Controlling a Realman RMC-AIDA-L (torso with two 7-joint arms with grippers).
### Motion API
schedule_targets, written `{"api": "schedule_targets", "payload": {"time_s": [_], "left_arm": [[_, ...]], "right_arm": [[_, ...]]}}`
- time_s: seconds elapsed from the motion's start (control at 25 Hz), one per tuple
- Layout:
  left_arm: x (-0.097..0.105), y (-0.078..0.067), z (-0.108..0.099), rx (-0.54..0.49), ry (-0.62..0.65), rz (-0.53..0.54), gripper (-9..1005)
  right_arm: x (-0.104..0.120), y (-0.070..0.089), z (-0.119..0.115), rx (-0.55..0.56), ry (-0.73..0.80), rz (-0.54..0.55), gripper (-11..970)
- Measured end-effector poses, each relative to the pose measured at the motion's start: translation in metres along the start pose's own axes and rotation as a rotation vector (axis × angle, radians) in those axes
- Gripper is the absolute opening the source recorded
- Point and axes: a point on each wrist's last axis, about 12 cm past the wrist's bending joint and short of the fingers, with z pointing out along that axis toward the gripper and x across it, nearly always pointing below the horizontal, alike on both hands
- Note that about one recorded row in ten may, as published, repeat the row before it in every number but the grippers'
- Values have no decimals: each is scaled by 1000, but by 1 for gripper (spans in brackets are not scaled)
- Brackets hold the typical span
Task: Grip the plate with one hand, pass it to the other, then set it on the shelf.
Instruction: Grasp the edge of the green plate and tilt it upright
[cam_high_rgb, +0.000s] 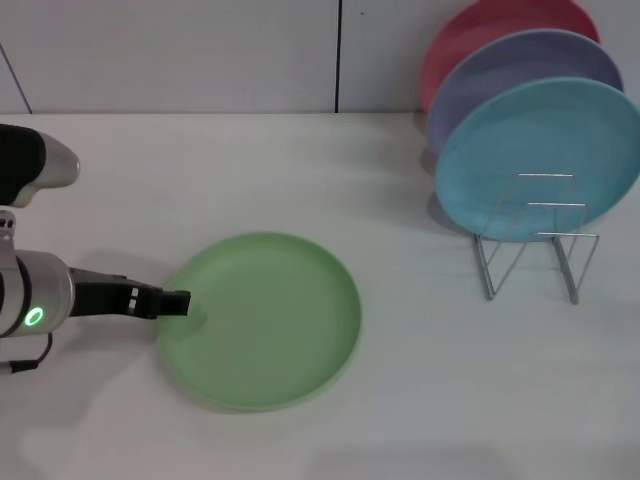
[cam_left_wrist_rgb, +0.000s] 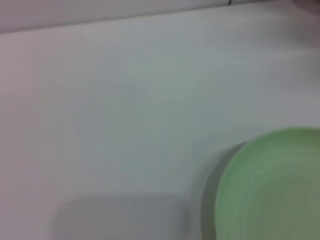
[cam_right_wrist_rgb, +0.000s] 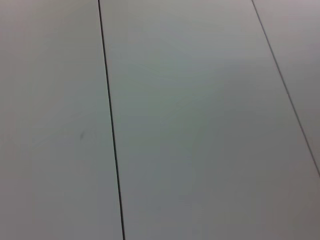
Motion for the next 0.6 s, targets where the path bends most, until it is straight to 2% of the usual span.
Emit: {"api": "schedule_targets", "payload": {"time_s": [0.28,0.6], "left_arm": [[2,-1,15,16,53,-3,862],[4,1,21,14,76,-7,862]], "right_arm": [[0,0,0,-5,0,0,817],[0,0,0,-4,0,-2,817]]}}
